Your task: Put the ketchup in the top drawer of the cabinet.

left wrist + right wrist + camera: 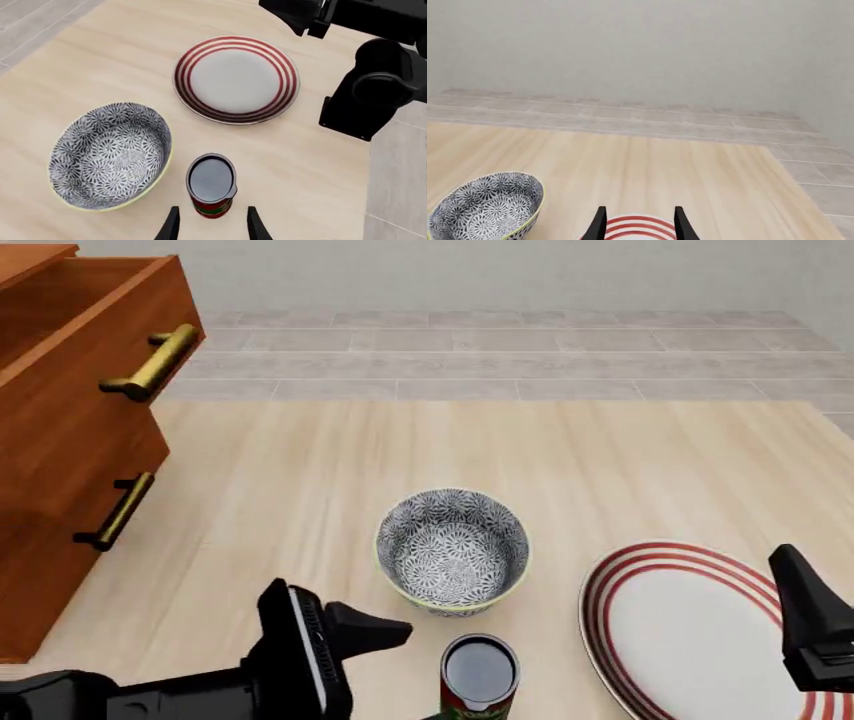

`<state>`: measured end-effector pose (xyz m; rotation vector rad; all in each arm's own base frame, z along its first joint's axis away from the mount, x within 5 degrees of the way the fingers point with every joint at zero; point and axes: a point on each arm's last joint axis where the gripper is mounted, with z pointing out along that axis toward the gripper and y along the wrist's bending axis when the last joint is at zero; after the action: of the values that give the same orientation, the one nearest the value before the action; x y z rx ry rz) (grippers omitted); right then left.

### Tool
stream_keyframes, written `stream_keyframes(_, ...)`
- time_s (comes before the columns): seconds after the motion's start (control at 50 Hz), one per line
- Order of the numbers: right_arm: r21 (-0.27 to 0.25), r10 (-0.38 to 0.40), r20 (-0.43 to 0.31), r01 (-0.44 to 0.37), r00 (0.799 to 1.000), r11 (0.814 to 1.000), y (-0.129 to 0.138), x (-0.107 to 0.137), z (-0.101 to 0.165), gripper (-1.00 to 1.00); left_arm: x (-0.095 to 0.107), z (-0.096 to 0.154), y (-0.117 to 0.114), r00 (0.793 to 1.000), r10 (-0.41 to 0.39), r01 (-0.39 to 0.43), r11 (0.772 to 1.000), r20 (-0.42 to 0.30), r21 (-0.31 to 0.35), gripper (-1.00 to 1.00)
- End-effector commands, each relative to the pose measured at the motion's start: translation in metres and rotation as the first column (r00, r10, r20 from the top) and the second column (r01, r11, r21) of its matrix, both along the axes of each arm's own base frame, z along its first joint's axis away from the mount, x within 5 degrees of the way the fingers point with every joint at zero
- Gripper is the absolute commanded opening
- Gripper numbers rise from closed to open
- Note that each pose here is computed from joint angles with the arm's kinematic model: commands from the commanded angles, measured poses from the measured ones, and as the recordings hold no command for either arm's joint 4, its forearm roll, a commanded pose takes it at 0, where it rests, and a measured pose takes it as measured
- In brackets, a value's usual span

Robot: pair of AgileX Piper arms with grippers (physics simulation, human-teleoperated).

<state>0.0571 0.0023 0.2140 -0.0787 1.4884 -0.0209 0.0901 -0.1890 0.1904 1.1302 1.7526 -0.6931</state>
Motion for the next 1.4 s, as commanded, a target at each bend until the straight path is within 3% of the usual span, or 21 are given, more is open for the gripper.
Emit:
stream_keyframes(0.02, 0.0, 0.004, 0.001, -0.004, 1.0, 1.0, 0.0, 0.0, 0.0, 1.0, 0.0, -0.014, -0.013, 1.0, -0.025, 0.026, 0.999, -0.012, 0.034, 1.0)
stream_keyframes(0.48, 0.008, 0.011, -0.001, -0.011, 1.0, 1.0, 0.001, 0.0, 0.0, 1.0, 0.013, -0.045, -0.031, 0.999, -0.009, 0.013, 0.994, -0.043, 0.104, 1.0)
stream_keyframes(0.84, 0.013, 0.016, -0.006, -0.016, 1.0, 1.0, 0.001, 0.001, 0.0, 1.0, 0.021, -0.051, -0.033, 0.995, 0.04, -0.029, 0.992, -0.087, 0.123, 1.0)
stream_keyframes(1.4, 0.02, 0.028, -0.014, -0.027, 1.0, 0.999, 0.002, 0.002, 0.0, 1.0, 0.021, -0.055, -0.05, 0.996, 0.009, 0.003, 0.99, -0.089, 0.138, 1.0)
